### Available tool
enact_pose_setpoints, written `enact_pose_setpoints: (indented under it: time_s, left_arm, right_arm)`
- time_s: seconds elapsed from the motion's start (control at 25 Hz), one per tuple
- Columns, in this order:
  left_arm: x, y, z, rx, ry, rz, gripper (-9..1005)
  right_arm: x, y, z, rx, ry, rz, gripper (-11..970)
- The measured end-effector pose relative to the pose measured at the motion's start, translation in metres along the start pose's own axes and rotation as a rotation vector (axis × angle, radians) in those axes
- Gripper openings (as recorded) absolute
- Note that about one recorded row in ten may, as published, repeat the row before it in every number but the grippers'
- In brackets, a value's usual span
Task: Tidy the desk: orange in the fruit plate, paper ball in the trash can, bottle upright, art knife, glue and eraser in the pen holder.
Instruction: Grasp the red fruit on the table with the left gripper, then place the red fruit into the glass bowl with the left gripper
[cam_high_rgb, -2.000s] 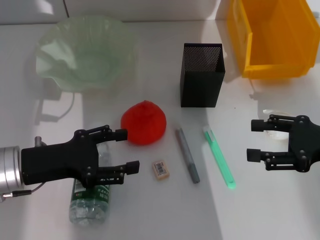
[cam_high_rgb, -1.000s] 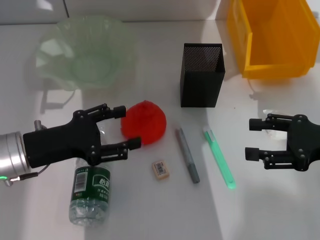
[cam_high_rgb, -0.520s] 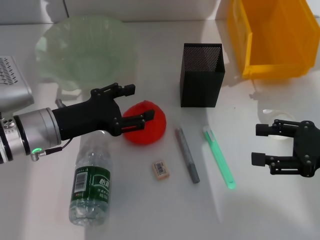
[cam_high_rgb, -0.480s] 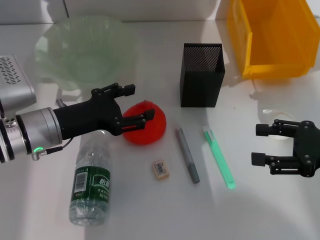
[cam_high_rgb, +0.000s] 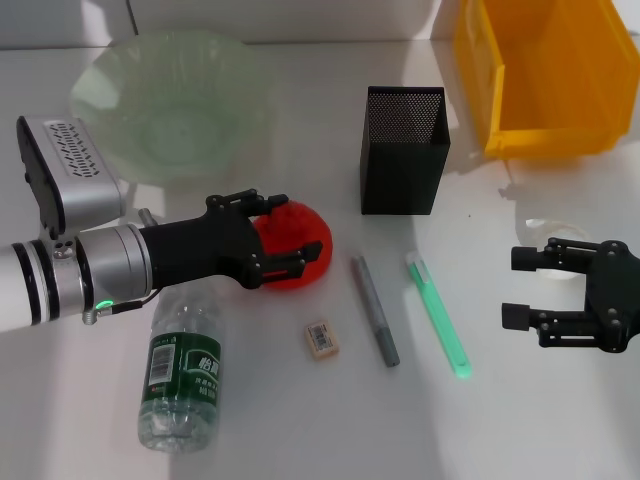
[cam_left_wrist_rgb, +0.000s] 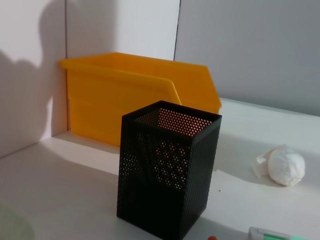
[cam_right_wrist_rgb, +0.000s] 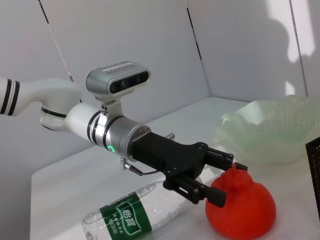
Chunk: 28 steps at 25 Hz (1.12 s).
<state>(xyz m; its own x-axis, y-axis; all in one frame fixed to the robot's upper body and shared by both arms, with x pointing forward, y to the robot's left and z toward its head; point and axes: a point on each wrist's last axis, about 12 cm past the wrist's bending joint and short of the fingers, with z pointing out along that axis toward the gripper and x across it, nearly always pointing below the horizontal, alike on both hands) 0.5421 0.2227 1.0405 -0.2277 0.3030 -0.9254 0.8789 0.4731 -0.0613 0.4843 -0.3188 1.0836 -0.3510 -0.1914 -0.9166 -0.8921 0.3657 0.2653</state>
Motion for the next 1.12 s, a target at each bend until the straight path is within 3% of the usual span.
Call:
enact_pose_setpoints:
  time_s: [0.16, 0.56, 0.96, 1.12]
  left_arm:
    - [0.000, 0.000, 0.003, 0.001, 0.017, 0.027, 810]
    - [-0.004, -0.001, 0.004, 0.011, -0.006, 0.045, 339]
    - [-0.029, -0.003, -0.003, 0.061, -0.135, 0.078, 228]
    - [-0.043, 0.006, -0.012, 0.005, -0.189, 0.139, 175]
  right_arm:
    - [0.000, 0.000, 0.000, 0.001, 0.000, 0.001, 786]
    - [0.001, 0.000, 0.000, 0.004, -0.001, 0.004, 786]
    - [0.001, -0.002, 0.001, 0.015, 0.001, 0.003, 786]
    - [0.000, -0.004, 0.003, 0.021, 0.004, -0.001, 786]
